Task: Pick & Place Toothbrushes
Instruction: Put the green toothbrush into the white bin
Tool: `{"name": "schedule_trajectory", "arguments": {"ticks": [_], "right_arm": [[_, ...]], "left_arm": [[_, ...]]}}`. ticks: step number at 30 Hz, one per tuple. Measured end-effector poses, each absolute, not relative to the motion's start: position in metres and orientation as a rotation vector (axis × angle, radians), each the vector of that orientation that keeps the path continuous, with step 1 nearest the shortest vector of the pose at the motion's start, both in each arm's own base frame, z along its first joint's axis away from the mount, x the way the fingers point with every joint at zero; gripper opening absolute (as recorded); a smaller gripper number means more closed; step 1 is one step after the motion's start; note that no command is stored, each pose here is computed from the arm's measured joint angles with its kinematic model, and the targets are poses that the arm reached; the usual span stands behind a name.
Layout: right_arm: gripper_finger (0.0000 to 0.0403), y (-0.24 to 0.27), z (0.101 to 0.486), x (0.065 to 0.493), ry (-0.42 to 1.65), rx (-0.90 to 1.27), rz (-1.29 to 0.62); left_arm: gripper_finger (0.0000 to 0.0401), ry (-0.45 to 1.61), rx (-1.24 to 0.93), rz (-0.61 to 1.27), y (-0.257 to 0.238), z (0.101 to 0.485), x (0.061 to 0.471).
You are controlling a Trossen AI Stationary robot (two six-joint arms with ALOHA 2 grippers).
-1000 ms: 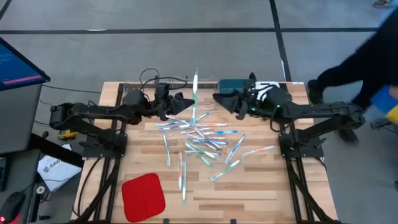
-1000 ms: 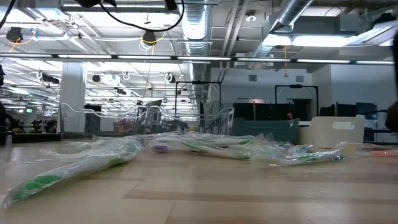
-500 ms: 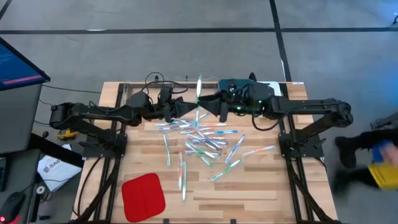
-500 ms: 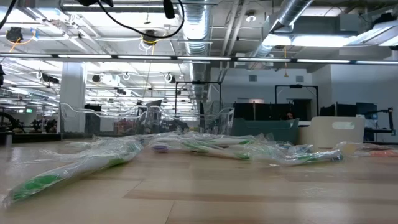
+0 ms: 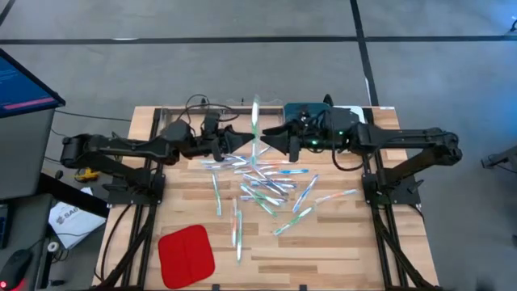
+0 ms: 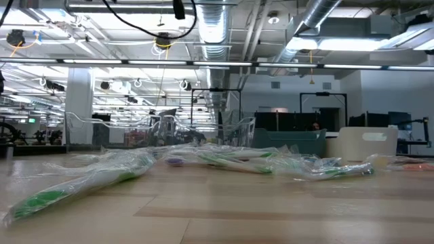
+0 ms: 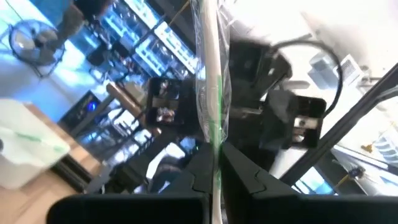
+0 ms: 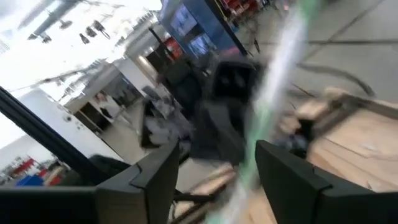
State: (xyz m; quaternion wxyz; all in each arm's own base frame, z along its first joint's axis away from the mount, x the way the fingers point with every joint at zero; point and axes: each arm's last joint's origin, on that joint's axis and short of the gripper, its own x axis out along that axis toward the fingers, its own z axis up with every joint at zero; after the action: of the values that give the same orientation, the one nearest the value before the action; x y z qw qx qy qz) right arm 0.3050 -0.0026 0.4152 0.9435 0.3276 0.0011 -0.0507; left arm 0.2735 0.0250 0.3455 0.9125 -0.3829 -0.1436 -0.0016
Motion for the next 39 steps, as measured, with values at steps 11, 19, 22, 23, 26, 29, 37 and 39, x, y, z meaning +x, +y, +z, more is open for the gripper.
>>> {"name": "schedule_trajectory", "arguments": {"ticks": [11, 19, 22, 23, 26, 29, 37, 39], "right_arm": [[0.0205, -0.009, 0.418, 0.3, -0.012, 0.675, -0.157], [0.021, -0.009, 0.409, 0.311, 0.005, 0.707, -0.164], [0.0207, -0.009, 0.409, 0.314, -0.006, 0.712, -0.161], [0.0206, -0.011, 0.408, 0.314, -0.008, 0.715, -0.164], [0.02, -0.012, 0.407, 0.317, -0.013, 0.717, -0.169], [0.0194, -0.016, 0.402, 0.319, 0.01, 0.747, -0.19], [0.0181, -0.018, 0.394, 0.33, 0.012, 0.755, -0.198], [0.0177, -0.018, 0.392, 0.331, 0.026, 0.754, -0.202]], "left_arm": [[0.0003, -0.309, -0.768, 0.005, 0.025, 0.352, 0.265], [0.0003, -0.269, -0.783, -0.004, 0.025, 0.346, 0.27], [0.0003, -0.251, -0.785, 0.002, 0.025, 0.345, 0.27], [0.0003, -0.246, -0.785, 0.004, 0.025, 0.344, 0.27], [0.0003, -0.244, -0.786, -0.008, 0.024, 0.345, 0.27], [0.0003, -0.229, -0.788, -0.006, 0.024, 0.343, 0.271], [0.0003, -0.199, -0.806, 0.006, 0.024, 0.34, 0.271], [0.0003, -0.184, -0.807, 0.012, 0.024, 0.339, 0.271]]}}
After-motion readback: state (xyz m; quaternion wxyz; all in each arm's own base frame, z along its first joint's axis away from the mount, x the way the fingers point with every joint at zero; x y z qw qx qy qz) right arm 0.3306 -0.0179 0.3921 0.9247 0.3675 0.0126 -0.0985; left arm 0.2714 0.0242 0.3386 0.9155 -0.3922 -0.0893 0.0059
